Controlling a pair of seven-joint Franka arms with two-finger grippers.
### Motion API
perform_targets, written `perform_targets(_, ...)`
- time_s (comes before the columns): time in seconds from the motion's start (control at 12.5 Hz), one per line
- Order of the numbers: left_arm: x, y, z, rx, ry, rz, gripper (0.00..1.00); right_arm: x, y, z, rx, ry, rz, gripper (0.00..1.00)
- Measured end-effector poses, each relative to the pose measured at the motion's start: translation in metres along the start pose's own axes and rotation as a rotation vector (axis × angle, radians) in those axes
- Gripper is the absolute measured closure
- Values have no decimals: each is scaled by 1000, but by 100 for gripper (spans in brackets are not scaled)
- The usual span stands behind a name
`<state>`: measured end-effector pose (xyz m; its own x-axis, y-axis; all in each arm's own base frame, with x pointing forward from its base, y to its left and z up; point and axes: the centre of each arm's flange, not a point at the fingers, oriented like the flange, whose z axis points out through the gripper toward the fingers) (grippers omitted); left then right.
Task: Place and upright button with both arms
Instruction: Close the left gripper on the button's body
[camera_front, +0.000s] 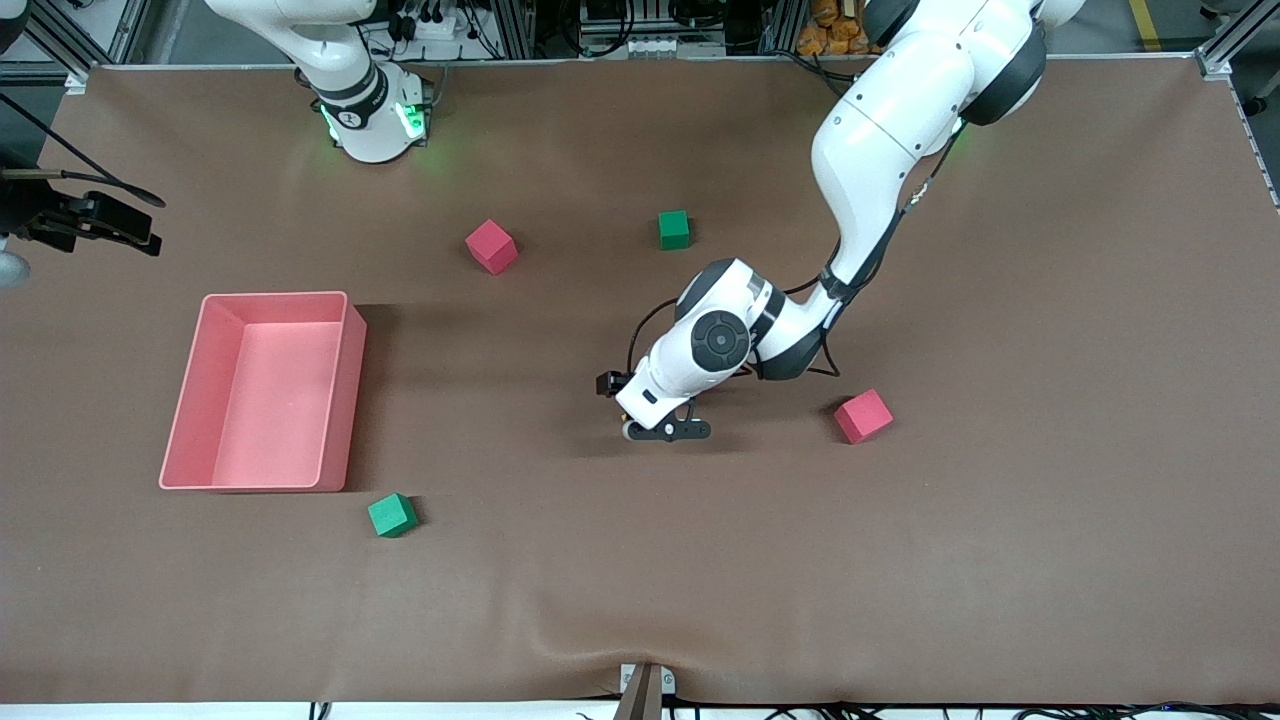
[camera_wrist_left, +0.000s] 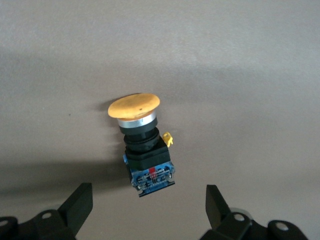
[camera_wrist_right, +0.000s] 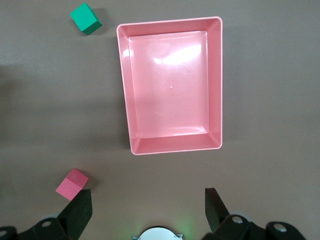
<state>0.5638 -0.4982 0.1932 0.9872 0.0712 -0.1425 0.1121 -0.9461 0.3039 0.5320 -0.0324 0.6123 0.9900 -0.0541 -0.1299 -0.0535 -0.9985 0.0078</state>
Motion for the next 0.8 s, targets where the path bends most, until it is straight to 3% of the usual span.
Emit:
perform_targets(0.32, 11, -7, 1, 2, 18, -96, 9, 3, 0, 4, 0, -7, 0, 0)
perform_targets(0.8, 11, -2, 8, -6, 18, -209, 12, 4, 0, 4, 0, -1, -9, 0)
